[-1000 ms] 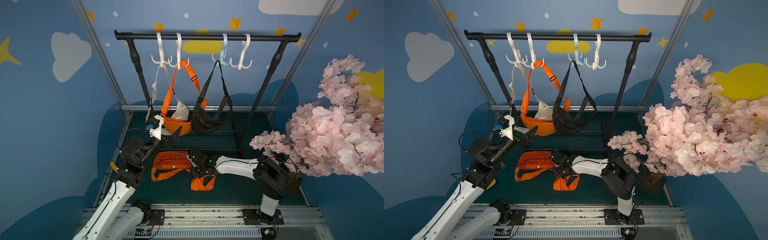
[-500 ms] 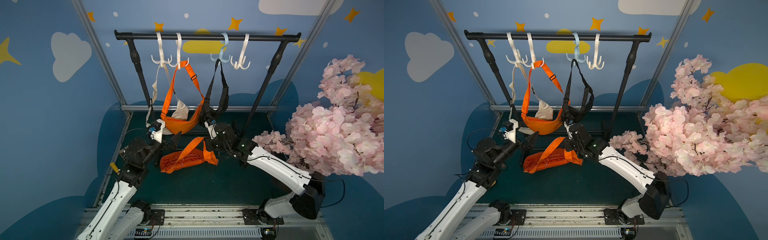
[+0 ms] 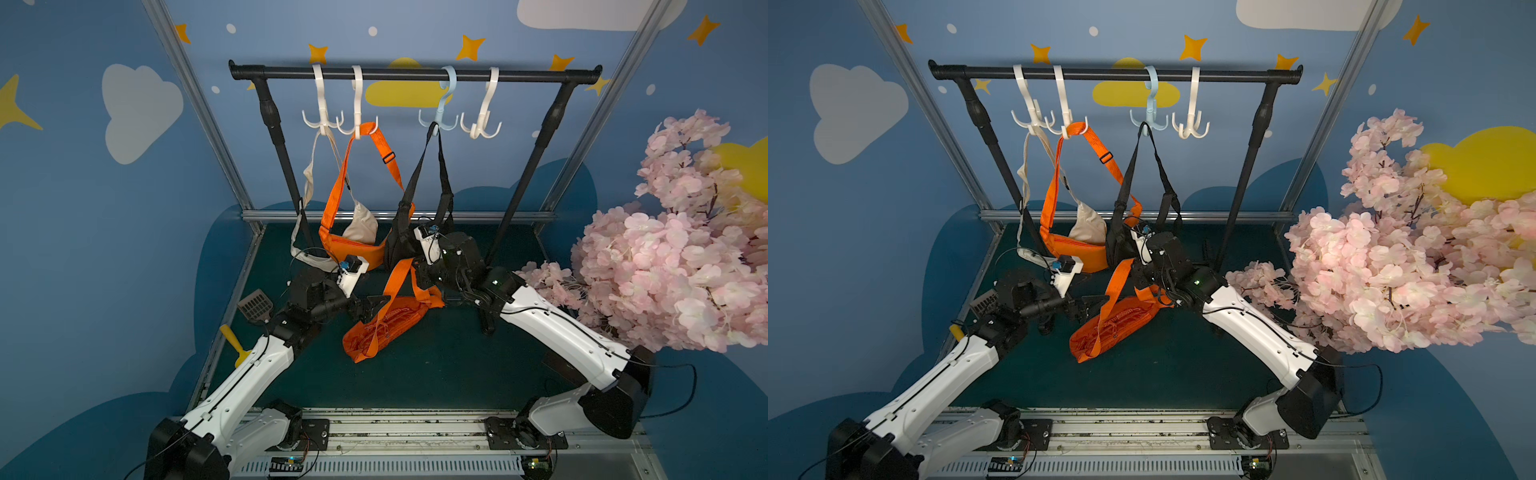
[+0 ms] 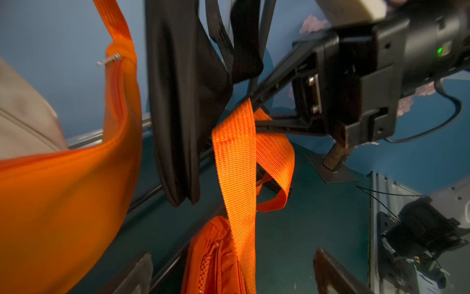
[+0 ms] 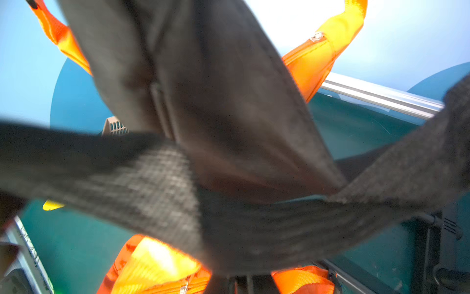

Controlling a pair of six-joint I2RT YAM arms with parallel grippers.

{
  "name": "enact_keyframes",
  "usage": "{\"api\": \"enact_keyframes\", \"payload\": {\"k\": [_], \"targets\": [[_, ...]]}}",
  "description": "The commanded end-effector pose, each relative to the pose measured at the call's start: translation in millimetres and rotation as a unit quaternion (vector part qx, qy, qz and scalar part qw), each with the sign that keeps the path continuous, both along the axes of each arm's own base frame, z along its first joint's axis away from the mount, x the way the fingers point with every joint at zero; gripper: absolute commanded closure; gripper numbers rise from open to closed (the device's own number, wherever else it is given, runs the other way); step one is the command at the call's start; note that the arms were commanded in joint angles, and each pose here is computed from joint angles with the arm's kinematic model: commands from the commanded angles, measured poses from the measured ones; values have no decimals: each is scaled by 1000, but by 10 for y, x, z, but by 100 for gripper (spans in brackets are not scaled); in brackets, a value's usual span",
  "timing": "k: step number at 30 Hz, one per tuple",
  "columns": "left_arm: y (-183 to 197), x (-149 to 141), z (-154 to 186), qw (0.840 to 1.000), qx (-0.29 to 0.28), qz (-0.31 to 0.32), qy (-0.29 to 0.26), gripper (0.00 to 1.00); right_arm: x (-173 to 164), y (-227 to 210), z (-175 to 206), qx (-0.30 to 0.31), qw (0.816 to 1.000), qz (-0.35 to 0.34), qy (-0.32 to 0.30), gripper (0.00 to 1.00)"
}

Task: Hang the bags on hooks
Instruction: Pick up the bag from the center of the board.

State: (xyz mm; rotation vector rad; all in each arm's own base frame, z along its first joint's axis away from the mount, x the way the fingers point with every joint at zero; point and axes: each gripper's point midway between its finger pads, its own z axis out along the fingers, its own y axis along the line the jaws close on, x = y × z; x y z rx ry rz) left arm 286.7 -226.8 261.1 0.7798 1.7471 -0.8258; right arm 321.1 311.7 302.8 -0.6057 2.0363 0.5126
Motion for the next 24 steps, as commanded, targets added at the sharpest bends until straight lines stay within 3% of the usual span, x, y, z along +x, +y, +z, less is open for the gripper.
{"api": "enact_keyframes", "payload": {"k": [1,6,11,14,15,16,17,24], "targets": [[-149,-27,39,999,-24,-33,5,2,-38,-1,278,29,999,11,-27,100],[-309,-35,-123,996,-38,-64,49,6,-105,-27,338,39,999,18,-33,100],[-329,29,-253,995,-34,-56,76,27,-173,-90,465,53,997,18,-45,100],[-329,44,-290,994,-18,-55,88,51,-207,-126,534,61,997,17,-54,100],[-326,46,-285,994,-12,-57,91,66,-207,-146,554,63,996,15,-57,100],[-318,55,-260,994,-5,-55,90,90,-205,-168,571,63,996,11,-59,100],[-303,71,-224,995,-1,-47,89,96,-206,-180,580,62,996,9,-61,100],[-251,9,482,999,-30,-43,9,96,-202,-359,736,57,994,-20,-87,100]]}}
